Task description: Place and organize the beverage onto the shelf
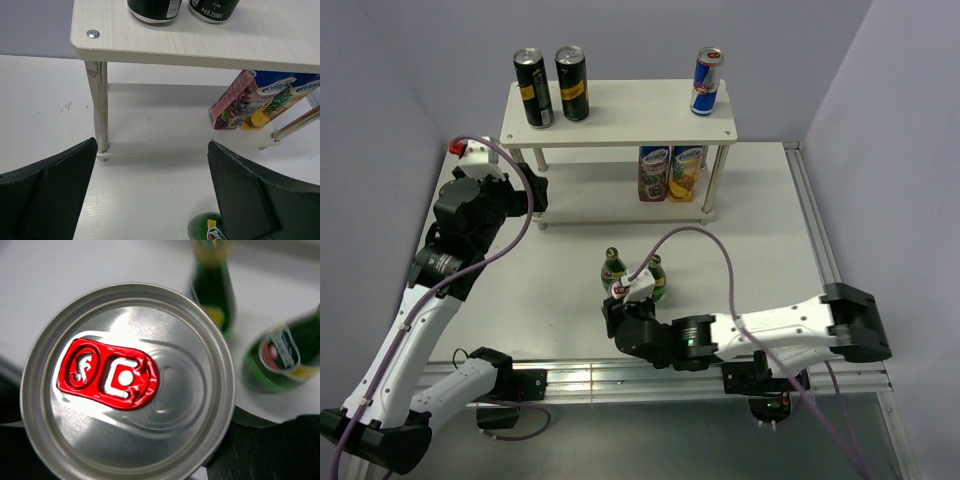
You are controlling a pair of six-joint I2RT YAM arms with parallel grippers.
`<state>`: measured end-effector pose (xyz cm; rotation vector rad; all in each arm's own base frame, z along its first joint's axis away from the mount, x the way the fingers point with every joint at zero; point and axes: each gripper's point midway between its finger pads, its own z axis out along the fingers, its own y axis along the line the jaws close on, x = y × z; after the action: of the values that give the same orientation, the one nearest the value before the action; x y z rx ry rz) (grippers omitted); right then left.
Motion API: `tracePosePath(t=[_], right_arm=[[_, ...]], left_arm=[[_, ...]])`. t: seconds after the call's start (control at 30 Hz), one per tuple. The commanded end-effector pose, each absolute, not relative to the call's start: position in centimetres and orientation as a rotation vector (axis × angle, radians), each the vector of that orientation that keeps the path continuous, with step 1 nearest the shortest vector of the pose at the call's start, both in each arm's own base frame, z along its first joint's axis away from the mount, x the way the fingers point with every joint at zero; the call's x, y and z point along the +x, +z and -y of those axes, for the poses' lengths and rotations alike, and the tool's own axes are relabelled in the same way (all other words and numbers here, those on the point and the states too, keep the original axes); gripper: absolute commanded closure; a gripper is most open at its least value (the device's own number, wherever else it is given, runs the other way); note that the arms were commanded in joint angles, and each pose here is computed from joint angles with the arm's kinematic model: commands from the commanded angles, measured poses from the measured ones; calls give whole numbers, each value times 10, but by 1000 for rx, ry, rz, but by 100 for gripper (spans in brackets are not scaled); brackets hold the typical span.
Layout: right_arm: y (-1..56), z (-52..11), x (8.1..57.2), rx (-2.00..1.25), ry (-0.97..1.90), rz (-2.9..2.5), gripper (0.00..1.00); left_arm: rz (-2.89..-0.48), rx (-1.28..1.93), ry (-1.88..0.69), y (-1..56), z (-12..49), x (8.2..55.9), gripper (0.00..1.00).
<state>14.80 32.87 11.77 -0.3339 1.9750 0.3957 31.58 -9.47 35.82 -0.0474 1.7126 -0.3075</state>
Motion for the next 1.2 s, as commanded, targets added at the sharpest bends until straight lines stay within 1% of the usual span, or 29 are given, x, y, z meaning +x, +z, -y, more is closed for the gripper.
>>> tracePosePath(t=[0.0,0.03,0.07,0.2,0.23,0.3,0.33,0.4,0.43,0.5,0.53,0.57,0.63,0.77,0.83,1.03,1.17], right_arm=[[254,-326,149,-157,563,-1814,100],[268,-320,150,-177,551,-1795,100],[300,-314,151,-144,598,-1757,100],[355,-297,172,-143,553,-1677,100],[363,-286,190,-129,500,-1665,100],[390,-280,206,-107,510,-1624,100],[414,-268,223,-70,485,-1583,100],[426,-268,240,-96,426,-1567,100],[452,-255,254,-42,415,-1535,100],[455,-262,274,-82,361,-1542,100],[475,-256,282,-54,365,-1517,100],[471,-259,300,-63,334,-1529,100],[480,-261,322,-67,291,-1530,100],[484,-245,372,-36,180,-1546,100],[480,-246,392,-39,148,-1562,100],[467,-225,444,13,90,-1592,100],[460,-216,464,39,64,-1605,100]], left_arm=[[-1671,-57,-346,367,96,316,1],[-1669,-62,-344,367,93,315,1],[-1668,-65,-345,368,93,315,1],[-1661,-73,-346,367,89,314,1],[-1657,-74,-346,368,88,313,1],[-1655,-77,-344,368,87,312,1],[-1651,-80,-341,369,86,312,1],[-1651,-96,-329,368,83,313,1],[-1646,-102,-329,369,82,312,1],[-1648,-102,-329,367,82,312,1],[-1646,-103,-331,367,82,312,1],[-1645,-102,-333,367,82,312,1],[-1642,-104,-334,367,81,311,1],[-1645,-105,-334,364,81,310,1],[-1644,-103,-337,364,82,310,1],[-1655,-97,-346,361,84,312,1],[-1655,-92,-353,361,85,311,1]])
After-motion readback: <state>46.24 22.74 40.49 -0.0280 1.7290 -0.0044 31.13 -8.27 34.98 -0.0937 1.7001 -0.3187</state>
